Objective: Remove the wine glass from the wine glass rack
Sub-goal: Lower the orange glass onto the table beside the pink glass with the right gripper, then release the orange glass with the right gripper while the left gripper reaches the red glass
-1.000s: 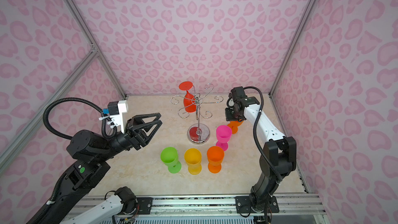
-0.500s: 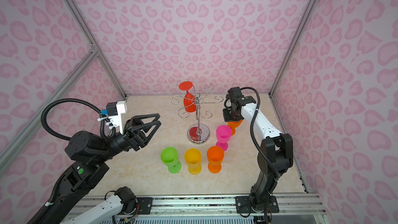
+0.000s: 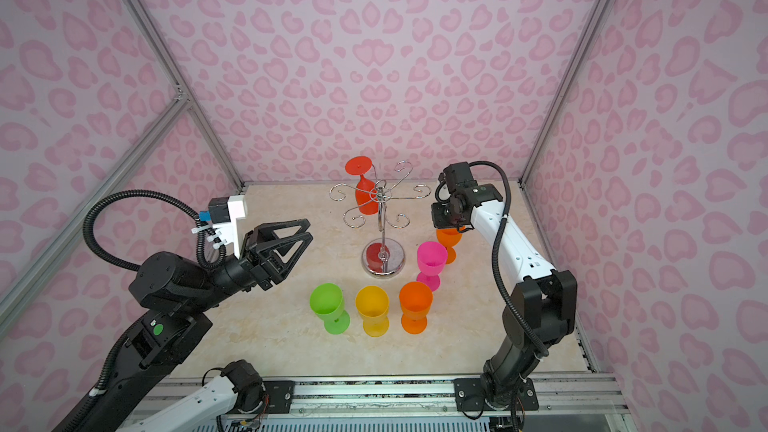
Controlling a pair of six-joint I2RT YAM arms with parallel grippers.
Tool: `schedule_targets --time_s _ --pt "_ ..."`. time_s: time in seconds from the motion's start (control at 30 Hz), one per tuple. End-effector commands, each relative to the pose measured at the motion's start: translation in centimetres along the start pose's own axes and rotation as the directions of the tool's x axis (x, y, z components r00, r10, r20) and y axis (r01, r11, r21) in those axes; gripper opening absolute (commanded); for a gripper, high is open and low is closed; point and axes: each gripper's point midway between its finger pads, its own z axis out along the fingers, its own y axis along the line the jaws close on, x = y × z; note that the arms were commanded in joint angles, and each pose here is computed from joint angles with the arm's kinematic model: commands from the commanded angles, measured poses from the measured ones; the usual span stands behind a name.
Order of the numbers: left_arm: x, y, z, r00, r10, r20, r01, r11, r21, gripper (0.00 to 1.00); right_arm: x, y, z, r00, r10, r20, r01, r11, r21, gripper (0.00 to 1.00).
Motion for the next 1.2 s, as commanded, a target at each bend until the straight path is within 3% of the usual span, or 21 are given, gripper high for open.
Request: schedule_targets --time_s 0.0,0.17,0.37,0.63,0.77,0.93,1.17 --pt "0.1 0.8 0.3 1.000 -0.001 0.001 0.001 1.000 -0.028 0.58 -0.9 0.5 -1.3 0.998 0.026 0.061 -0.024 0.999 -0.034 0.28" --pt "-0.1 3.4 1.2 1.000 -0.030 -0.009 0.029 0.991 -0.131 0.57 -1.6 -0.1 -4.4 0.982 0.085 0.168 -0.075 0.995 -0.069 0.29" --pt "-3.1 9.5 1.6 0.991 -0.123 0.046 0.130 0.965 -0.227 0.57 -1.3 -2.2 -8.3 0.924 0.200 0.325 -0.173 0.979 -0.109 0.31" --pt "-5.7 18.9 5.0 0.954 -0.299 -0.029 0.280 0.920 -0.275 0.57 0.7 -3.8 -10.7 0.898 0.235 0.371 -0.217 0.972 -0.090 0.33" --pt "-4.2 23.4 7.7 0.910 -0.402 -0.105 0.361 0.890 -0.279 0.57 1.7 -4.7 -11.4 0.884 0.260 0.388 -0.247 0.965 -0.084 0.34" --pt "-1.3 28.2 8.7 0.865 -0.489 -0.116 0.430 0.840 -0.331 0.56 2.7 -5.2 -11.8 0.880 0.272 0.388 -0.263 0.962 -0.078 0.35" --pt "1.1 30.1 9.4 0.832 -0.537 -0.139 0.470 0.815 -0.338 0.55 3.2 -5.4 -12.1 0.874 0.279 0.397 -0.270 0.960 -0.081 0.36"
